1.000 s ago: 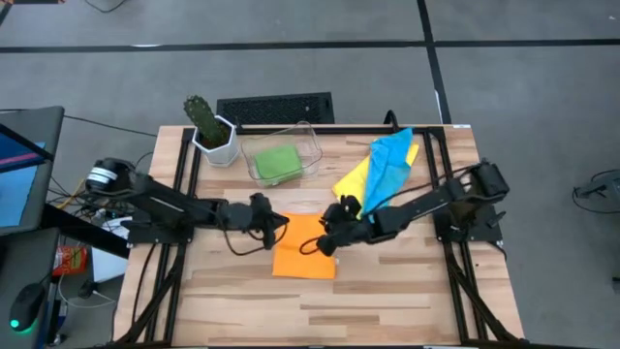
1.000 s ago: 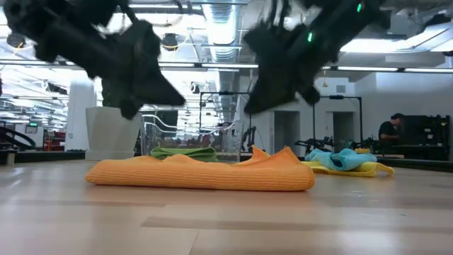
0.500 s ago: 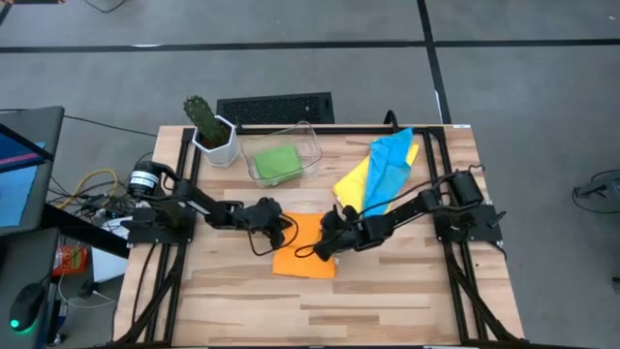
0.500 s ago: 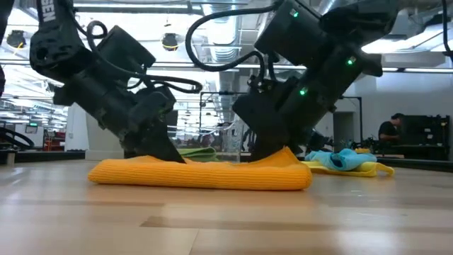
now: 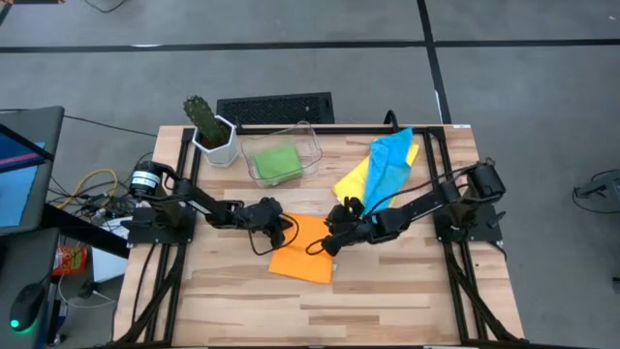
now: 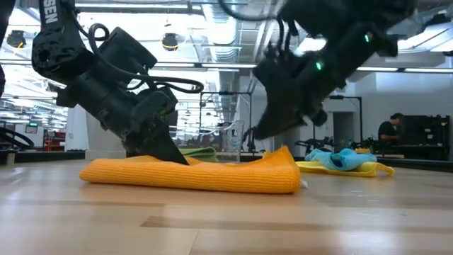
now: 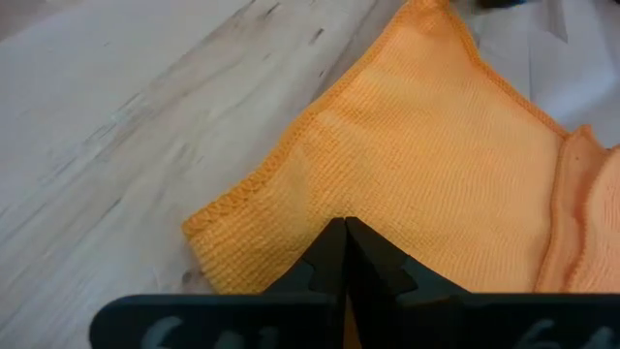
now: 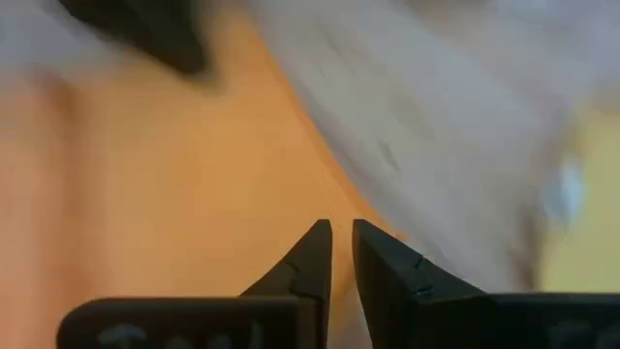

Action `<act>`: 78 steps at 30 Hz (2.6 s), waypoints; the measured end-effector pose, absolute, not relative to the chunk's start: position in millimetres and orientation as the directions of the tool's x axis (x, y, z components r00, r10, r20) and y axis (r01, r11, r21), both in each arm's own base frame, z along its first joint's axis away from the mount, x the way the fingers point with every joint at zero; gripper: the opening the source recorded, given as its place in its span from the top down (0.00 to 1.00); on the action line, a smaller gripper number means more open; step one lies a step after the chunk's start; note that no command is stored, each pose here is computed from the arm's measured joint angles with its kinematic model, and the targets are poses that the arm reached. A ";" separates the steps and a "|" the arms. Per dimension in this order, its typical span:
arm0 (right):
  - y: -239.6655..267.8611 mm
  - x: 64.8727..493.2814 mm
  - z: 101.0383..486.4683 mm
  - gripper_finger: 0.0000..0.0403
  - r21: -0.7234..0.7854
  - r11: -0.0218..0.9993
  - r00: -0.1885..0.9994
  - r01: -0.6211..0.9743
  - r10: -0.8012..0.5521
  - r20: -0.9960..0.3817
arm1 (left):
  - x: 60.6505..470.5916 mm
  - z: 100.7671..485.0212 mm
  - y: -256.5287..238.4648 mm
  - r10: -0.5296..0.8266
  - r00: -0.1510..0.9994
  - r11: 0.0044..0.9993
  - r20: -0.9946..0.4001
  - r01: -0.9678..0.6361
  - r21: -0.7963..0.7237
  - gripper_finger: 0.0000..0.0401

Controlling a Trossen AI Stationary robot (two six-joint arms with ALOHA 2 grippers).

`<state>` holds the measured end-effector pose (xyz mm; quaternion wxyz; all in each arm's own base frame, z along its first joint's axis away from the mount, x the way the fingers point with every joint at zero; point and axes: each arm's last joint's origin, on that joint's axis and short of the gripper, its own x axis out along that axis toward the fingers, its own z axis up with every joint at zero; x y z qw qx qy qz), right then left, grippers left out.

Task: Fold microfiber towels
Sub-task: Fold the orange microfiber cloth

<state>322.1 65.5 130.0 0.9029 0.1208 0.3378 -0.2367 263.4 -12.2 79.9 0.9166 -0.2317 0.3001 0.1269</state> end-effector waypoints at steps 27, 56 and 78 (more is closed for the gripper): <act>49.8 273.9 144.0 0.82 0.263 0.757 0.680 0.598 -0.305 -0.667 | 251.6 150.0 -11.2 0.043 0.883 0.859 -0.468 -0.272 -0.434 1.00; 42.9 309.3 128.8 0.48 0.307 0.627 0.517 0.715 -0.179 -0.837 | 252.8 106.9 28.1 0.033 0.734 0.813 -0.678 -0.414 -0.409 0.54; 45.2 318.1 122.4 0.59 0.224 0.618 0.410 0.753 -0.175 -0.895 | 260.4 84.9 34.4 0.201 0.673 0.739 -0.712 -0.581 -0.340 0.74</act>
